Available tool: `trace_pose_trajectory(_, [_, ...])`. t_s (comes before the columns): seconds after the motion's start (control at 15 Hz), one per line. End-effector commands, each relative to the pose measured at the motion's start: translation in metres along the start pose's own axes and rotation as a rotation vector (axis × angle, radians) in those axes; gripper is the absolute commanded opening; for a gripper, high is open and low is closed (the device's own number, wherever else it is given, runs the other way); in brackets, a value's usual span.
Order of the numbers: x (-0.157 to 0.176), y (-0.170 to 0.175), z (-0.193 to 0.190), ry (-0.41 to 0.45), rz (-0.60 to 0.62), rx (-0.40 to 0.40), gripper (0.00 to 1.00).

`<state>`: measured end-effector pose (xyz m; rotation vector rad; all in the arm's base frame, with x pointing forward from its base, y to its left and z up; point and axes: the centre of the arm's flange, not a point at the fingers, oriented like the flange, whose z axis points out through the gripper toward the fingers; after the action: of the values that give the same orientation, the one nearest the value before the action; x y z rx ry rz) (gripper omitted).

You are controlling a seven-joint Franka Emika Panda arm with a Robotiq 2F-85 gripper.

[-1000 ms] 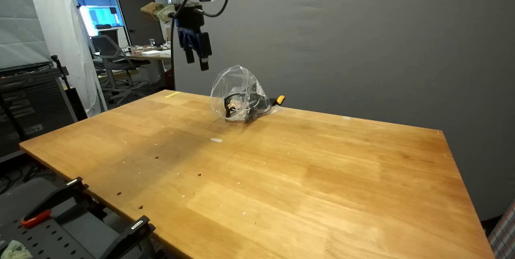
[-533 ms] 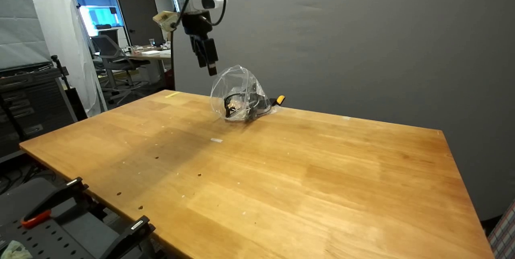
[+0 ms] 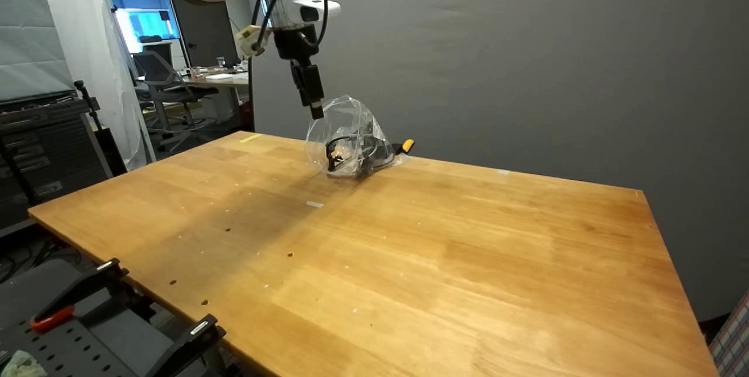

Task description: Remove the object from the plastic bag on the table

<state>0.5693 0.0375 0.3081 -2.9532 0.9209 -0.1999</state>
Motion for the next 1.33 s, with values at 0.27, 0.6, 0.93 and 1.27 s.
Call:
trace_pose_trajectory(0.27, [0.018,-0.003,0.024,0.028,0.085,-0.003,1.00])
trace_pose_trajectory(0.6, [0.032,-0.010,0.042,0.039,0.136,-0.008,1.00])
trace_pose_trajectory(0.93, [0.047,-0.012,0.065,0.029,0.207,0.000,1.00])
trace_pose_trajectory(1.27, [0.061,-0.021,0.075,0.025,0.292,0.047,1.00])
